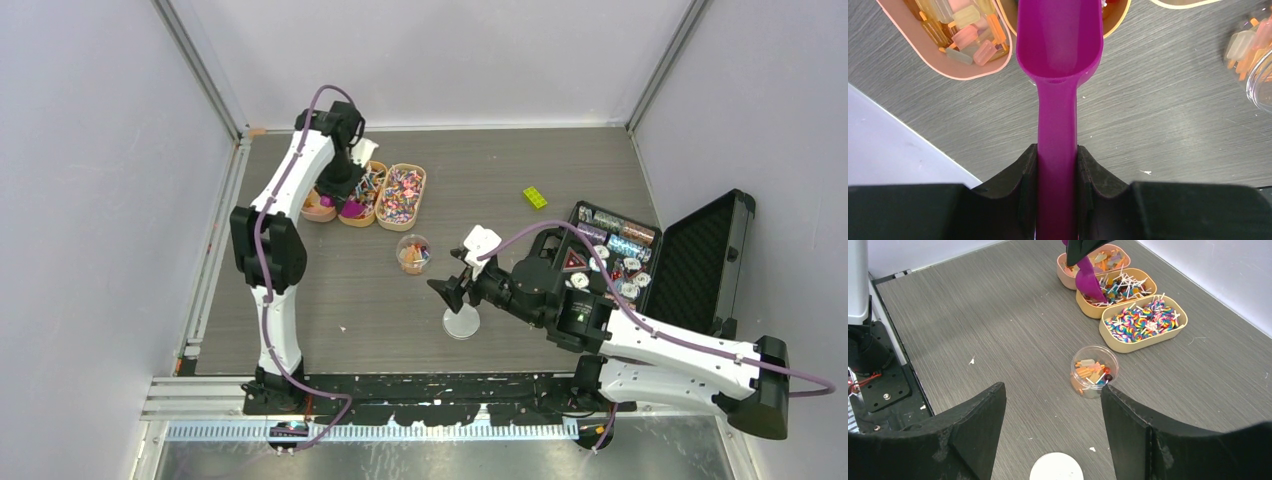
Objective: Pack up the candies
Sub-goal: Scoop the fake candies from the storage box.
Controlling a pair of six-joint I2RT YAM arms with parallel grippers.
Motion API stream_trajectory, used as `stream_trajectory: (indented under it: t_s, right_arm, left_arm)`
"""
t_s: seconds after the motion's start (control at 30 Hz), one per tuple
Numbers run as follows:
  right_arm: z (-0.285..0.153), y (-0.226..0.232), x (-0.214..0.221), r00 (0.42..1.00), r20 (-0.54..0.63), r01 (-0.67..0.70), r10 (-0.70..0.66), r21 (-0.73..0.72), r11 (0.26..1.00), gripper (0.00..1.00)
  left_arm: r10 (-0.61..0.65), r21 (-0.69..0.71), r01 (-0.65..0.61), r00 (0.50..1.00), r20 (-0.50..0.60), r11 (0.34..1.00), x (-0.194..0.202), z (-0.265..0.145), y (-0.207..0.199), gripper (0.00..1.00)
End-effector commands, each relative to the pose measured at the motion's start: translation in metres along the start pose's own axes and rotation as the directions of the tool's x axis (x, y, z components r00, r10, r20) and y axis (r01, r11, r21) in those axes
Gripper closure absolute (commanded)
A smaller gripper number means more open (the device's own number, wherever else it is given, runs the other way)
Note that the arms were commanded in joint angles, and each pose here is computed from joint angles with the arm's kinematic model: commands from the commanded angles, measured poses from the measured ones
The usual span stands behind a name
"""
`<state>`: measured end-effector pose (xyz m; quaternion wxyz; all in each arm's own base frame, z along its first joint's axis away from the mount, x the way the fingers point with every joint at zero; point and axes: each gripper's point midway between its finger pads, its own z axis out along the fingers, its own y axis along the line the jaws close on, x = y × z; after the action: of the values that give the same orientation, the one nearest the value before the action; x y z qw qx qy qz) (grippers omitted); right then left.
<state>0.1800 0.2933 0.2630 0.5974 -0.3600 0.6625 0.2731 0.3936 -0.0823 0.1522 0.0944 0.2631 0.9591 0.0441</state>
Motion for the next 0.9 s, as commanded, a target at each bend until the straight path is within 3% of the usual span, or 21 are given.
stream_trajectory:
  t_s: [0.0, 0.87]
  right_arm:
    - [0.003, 0.002, -0.026, 0.998, 0.063, -0.011, 0.011, -0.004, 1.0, 0.26]
    - [0.004, 0.001, -0.025, 0.997, 0.08, -0.019, 0.019, 0.001, 1.0, 0.26]
  left_arm:
    - [0.01, 0.019, -0.011, 0.998, 0.064, 1.0, -0.016, 0.001, 0.001, 1.0]
    - [-0.022, 0.0, 0.022, 0.99, 0.142, 1.0, -0.027, 0.032, 0.0, 1.0]
